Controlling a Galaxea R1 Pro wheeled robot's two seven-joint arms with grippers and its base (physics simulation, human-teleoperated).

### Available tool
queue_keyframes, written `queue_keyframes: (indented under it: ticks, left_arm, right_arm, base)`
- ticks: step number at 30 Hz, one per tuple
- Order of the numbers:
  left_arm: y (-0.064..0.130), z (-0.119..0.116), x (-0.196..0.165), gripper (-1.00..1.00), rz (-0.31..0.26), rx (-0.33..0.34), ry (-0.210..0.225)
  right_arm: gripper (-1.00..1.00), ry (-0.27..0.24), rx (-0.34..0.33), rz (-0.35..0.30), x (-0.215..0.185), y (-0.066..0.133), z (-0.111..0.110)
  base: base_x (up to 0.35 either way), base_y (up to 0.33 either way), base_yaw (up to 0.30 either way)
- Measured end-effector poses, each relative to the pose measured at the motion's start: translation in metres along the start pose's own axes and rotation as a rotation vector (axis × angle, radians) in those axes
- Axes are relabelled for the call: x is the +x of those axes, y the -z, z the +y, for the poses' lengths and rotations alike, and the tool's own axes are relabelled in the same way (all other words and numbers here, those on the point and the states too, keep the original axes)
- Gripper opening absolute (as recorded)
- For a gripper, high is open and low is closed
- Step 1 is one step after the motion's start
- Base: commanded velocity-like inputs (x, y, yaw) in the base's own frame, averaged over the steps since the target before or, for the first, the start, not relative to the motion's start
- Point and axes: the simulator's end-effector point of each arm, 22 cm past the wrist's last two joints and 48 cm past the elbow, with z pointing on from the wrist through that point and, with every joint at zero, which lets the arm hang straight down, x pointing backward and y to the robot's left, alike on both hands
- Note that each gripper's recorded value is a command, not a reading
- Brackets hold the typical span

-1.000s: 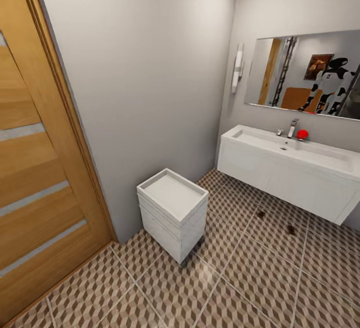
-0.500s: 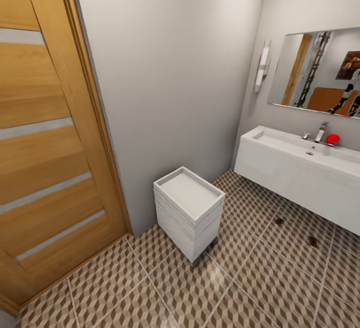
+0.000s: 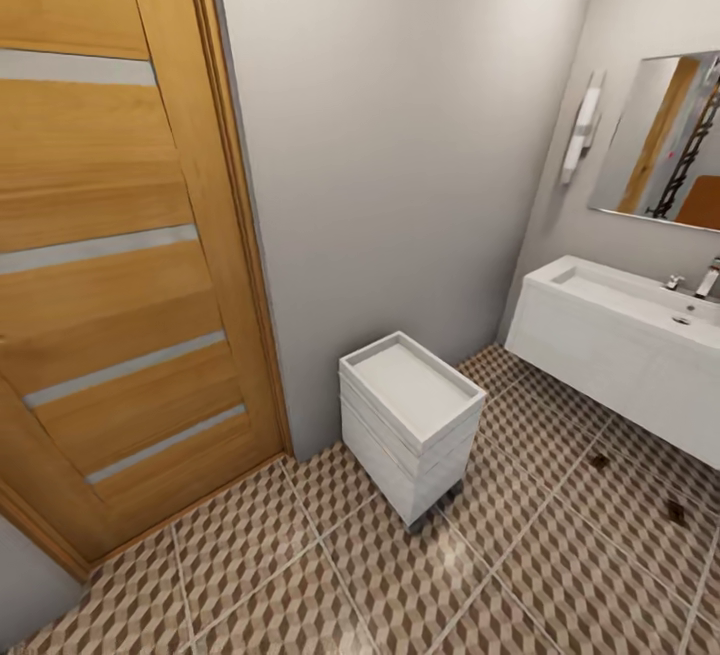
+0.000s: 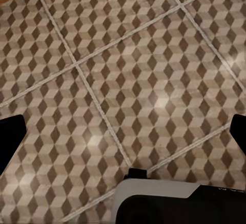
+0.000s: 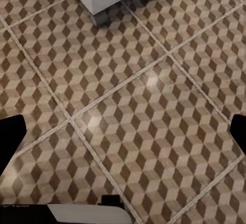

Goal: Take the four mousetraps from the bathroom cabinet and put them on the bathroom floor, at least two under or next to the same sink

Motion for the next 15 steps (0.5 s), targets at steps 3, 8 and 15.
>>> queue_keyframes:
  ticks: [3, 8, 15]
  left_arm:
    - [0.0002, -0.0001, 0.001, 1.0, 0.002, 0.0, 0.0]
    - [0.0003, -0.0001, 0.0022, 1.0, 0.005, 0.0, -0.001]
    - [0.0004, 0.0, 0.0037, 1.0, 0.009, 0.0, -0.001]
  right_arm:
    - [1.0, 0.0, 0.0, 0.002, 0.0008, 0.0001, 0.0]
    - [1.0, 0.0, 0.0, 0.005, 0.002, 0.0003, 0.0]
    - [1.0, 0.0, 0.0, 0.009, 0.0037, 0.0005, 0.0001]
  base:
    - [0.0, 0.0, 0.253]
    - [0.0, 0.0, 0.254]
    - [0.0, 0.0, 0.255]
